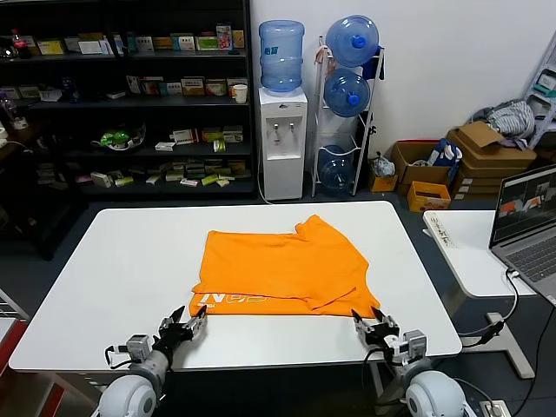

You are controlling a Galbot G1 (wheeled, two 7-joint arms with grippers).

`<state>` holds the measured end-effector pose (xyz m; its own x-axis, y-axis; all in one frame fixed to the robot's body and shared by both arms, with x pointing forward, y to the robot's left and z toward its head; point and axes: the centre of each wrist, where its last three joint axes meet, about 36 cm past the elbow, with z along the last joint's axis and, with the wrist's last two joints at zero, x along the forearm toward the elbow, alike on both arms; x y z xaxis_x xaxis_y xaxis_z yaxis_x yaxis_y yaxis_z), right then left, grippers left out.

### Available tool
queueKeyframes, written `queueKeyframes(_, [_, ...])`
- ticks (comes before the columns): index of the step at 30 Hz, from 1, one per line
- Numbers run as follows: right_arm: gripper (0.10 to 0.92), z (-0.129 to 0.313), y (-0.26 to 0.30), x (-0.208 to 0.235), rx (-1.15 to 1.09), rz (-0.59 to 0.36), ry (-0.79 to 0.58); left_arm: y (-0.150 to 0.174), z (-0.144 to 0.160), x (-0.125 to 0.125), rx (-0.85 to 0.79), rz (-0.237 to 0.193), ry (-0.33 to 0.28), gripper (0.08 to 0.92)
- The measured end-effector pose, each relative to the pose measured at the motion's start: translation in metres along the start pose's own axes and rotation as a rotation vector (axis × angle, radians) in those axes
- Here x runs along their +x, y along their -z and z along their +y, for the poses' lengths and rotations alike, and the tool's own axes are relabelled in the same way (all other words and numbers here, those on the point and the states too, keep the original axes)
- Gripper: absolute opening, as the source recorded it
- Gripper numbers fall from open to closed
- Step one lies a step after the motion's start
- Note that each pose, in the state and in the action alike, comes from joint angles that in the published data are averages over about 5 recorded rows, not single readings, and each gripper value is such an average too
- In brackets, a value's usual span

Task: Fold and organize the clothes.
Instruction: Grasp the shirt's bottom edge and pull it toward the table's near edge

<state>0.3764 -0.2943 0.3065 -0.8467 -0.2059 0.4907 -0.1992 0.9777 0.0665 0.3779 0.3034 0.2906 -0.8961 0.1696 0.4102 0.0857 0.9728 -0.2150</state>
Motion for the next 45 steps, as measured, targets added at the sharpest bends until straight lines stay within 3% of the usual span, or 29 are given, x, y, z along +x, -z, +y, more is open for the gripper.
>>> queueKeyframes(12, [0.17,0.0,0.001,0.007,-0.003,0.005,-0.012,-0.001,-0.002,0.003,-0.005,0.0,-0.011,0.239])
queueKeyframes(16, [0.126,-0.001,0.002,0.011,-0.009,0.007,-0.018,0.001,-0.002,0.006,-0.007,-0.002,-0.013,0.127])
queueKeyframes(19, [0.124,-0.002,0.003,0.015,-0.015,0.011,-0.025,0.004,-0.001,0.01,-0.007,-0.006,-0.013,0.091])
queueKeyframes(28, [0.124,-0.006,0.009,0.04,-0.02,0.029,-0.04,0.019,-0.003,0.032,-0.01,-0.005,-0.015,0.09])
queueKeyframes(38, [0.124,0.0,0.009,0.082,0.009,0.072,-0.052,0.02,-0.018,0.082,-0.003,0.044,-0.007,0.091])
queueKeyframes(41, [0.144,0.002,0.01,0.092,0.016,0.086,-0.056,0.017,-0.025,0.096,0.003,0.066,0.0,0.132])
queueKeyframes(45, [0.241,0.003,0.016,0.101,0.026,0.091,-0.066,0.016,-0.03,0.109,0.008,0.09,0.022,0.242])
